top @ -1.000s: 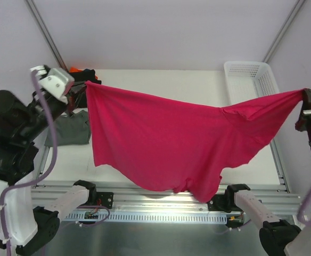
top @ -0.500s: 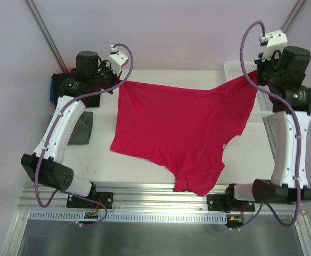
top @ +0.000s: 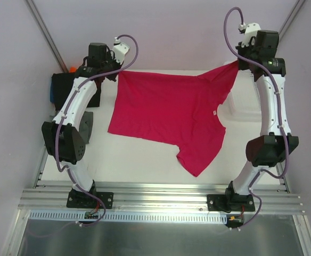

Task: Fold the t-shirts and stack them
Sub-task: Flatten the tshirt out, then fold the tshirt

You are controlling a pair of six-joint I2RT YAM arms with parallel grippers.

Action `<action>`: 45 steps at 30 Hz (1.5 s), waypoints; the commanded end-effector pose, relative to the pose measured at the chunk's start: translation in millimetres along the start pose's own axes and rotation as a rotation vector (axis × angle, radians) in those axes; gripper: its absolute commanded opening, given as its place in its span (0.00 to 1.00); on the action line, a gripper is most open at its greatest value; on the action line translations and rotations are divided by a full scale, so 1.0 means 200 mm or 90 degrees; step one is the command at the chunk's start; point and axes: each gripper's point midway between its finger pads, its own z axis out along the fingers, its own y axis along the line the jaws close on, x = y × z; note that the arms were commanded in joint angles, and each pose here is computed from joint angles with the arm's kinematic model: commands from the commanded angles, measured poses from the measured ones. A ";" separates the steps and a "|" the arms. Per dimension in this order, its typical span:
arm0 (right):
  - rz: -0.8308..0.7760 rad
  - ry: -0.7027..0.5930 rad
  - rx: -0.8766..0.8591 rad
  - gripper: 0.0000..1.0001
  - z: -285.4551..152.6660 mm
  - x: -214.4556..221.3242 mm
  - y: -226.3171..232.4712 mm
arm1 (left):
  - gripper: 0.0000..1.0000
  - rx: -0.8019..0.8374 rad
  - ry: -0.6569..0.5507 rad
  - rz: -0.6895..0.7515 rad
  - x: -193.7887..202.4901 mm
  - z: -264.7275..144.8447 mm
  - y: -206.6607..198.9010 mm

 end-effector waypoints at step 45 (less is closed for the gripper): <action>-0.028 0.047 0.013 0.01 0.61 0.14 0.11 | 0.00 -0.152 0.025 -0.021 0.10 0.56 0.51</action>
